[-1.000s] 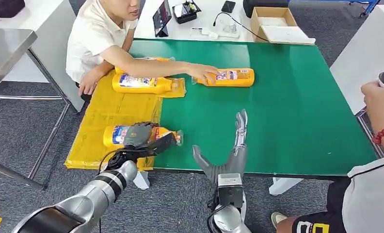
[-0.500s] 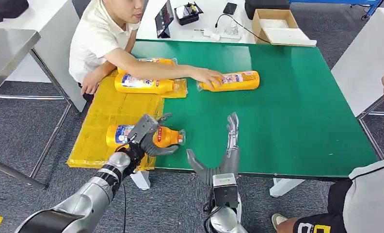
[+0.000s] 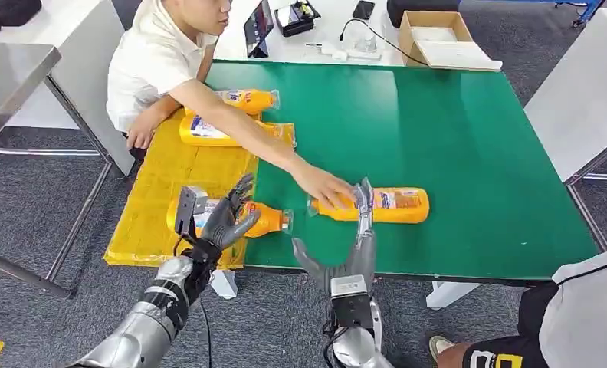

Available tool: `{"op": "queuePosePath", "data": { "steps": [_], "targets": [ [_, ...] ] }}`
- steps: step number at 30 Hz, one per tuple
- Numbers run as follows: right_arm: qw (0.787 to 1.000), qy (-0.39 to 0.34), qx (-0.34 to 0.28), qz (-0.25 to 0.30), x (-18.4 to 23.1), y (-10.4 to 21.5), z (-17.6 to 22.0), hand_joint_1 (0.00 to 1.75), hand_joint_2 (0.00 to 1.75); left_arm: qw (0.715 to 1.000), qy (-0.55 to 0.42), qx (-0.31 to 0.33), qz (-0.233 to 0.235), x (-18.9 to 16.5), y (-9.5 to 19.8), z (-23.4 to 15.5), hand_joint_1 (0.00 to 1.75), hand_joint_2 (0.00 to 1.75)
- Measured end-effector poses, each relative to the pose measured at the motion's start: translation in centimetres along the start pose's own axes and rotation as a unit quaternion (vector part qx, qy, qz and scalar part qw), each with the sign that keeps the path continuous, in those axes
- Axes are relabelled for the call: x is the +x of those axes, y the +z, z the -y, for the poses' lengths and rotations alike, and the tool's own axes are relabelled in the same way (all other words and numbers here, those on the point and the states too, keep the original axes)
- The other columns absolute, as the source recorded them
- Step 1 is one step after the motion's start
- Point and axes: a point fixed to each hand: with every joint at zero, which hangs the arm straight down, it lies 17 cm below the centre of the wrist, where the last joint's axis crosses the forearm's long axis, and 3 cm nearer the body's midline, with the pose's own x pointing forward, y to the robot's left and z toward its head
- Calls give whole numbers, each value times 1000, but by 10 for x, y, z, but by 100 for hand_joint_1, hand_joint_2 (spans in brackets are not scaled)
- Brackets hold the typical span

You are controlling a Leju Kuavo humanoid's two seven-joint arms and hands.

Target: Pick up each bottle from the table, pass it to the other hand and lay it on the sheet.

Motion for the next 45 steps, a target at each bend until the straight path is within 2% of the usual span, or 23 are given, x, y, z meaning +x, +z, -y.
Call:
{"op": "queuePosePath", "data": {
  "steps": [3, 5, 8, 12, 16, 20, 24, 33, 45],
  "targets": [
    [999, 42, 0, 18, 3, 3, 12, 0, 175, 996, 30, 59, 57, 27, 8, -1, 0, 175],
    [994, 98, 15, 39, 2, 8, 18, 0, 175, 991, 59, 78, 89, 44, 19, 5, 0, 175],
    [976, 201, 56, 54, -17, 20, 30, 0, 175, 985, 73, 91, 130, 68, 38, 16, 0, 175],
    [926, 354, 130, -17, -92, 45, 58, 0, 175, 975, 10, 134, 174, 92, 65, 9, 0, 175],
    [888, 422, 161, -88, -154, 56, 96, 0, 175, 964, -15, 147, 222, 126, 84, 7, 0, 175],
    [864, 445, 192, -132, -193, 63, 114, 0, 175, 957, -10, 149, 250, 149, 96, 6, 0, 175],
    [845, 449, 223, -185, -224, 76, 119, 0, 175, 956, -14, 150, 251, 155, 99, 5, 0, 175],
    [824, 444, 262, -235, -253, 88, 117, 0, 175, 959, -13, 145, 243, 154, 98, 7, 0, 175],
    [792, 487, 279, -241, -272, 63, 114, 0, 175, 971, 11, 105, 215, 141, 82, 24, 0, 175]
  ]
}}
